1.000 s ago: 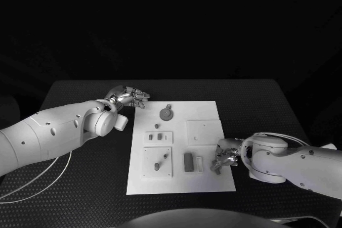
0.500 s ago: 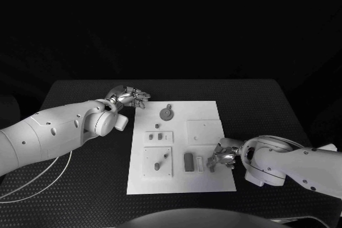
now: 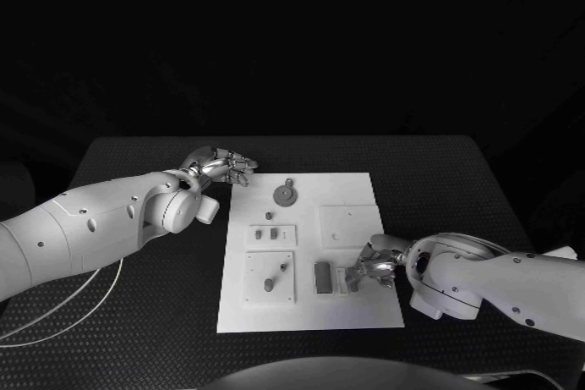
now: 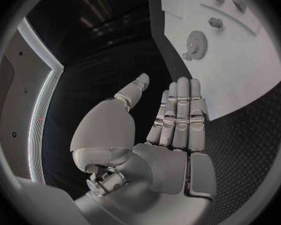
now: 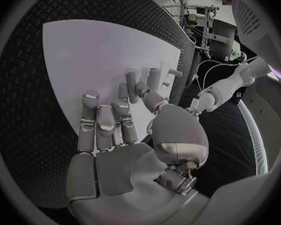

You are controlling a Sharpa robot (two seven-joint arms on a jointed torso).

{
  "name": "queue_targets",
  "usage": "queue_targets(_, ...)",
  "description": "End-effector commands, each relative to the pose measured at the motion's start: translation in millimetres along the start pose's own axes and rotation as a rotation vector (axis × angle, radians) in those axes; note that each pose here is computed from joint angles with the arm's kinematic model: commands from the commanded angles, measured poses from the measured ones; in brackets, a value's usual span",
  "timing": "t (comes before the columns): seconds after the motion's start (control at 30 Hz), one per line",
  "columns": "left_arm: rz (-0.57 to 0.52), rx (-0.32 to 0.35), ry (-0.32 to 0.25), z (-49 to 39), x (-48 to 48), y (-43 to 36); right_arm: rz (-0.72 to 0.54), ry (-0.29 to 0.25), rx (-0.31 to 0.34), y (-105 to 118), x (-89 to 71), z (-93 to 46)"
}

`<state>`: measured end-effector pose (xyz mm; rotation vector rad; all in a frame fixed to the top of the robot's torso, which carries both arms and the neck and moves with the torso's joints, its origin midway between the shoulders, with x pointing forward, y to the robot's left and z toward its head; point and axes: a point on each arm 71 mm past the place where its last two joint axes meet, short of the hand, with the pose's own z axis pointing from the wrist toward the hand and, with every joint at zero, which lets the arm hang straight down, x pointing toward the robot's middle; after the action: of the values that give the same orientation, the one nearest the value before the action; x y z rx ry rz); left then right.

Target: Assemble the parts on the task board

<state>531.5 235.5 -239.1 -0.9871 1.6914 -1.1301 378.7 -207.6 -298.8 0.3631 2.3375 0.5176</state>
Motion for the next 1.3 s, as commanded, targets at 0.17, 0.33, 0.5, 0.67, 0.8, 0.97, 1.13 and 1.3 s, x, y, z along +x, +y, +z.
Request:
queue_targets(0.17, 0.001, 0.008, 0.019, 0.1, 2.8, -1.6, 0.017, 0.018, -0.021, 6.9, 4.1, 1.2)
queue_targets(0.33, 0.001, 0.008, 0.02, 0.1, 2.8, -1.6, 0.035, 0.04, -0.016, 8.6, 6.4, 2.5)
queue_targets(0.5, 0.001, 0.007, 0.018, -0.1, 2.3, -1.4, 0.038, 0.047, -0.014, 8.9, 7.0, 3.0)
queue_targets(0.67, 0.001, 0.006, 0.019, -0.3, 2.5, -1.3, 0.04, 0.046, -0.012, 9.2, 7.1, 3.5)
queue_targets(0.8, 0.001, 0.006, 0.019, -0.4, 2.3, -1.3, 0.039, 0.044, -0.006, 8.3, 6.3, 4.8)
queue_targets(0.97, 0.001, 0.006, 0.021, -0.4, 2.9, -1.4, 0.036, 0.043, -0.001, 9.3, 6.0, 8.2)
queue_targets(1.13, 0.001, 0.005, 0.019, -0.6, 2.2, -1.2, 0.024, 0.049, 0.004, 9.2, 6.3, 9.9)
queue_targets(1.3, 0.001, 0.005, 0.021, -0.4, 2.8, -1.3, 0.017, 0.061, 0.003, 10.1, 7.7, 9.9)
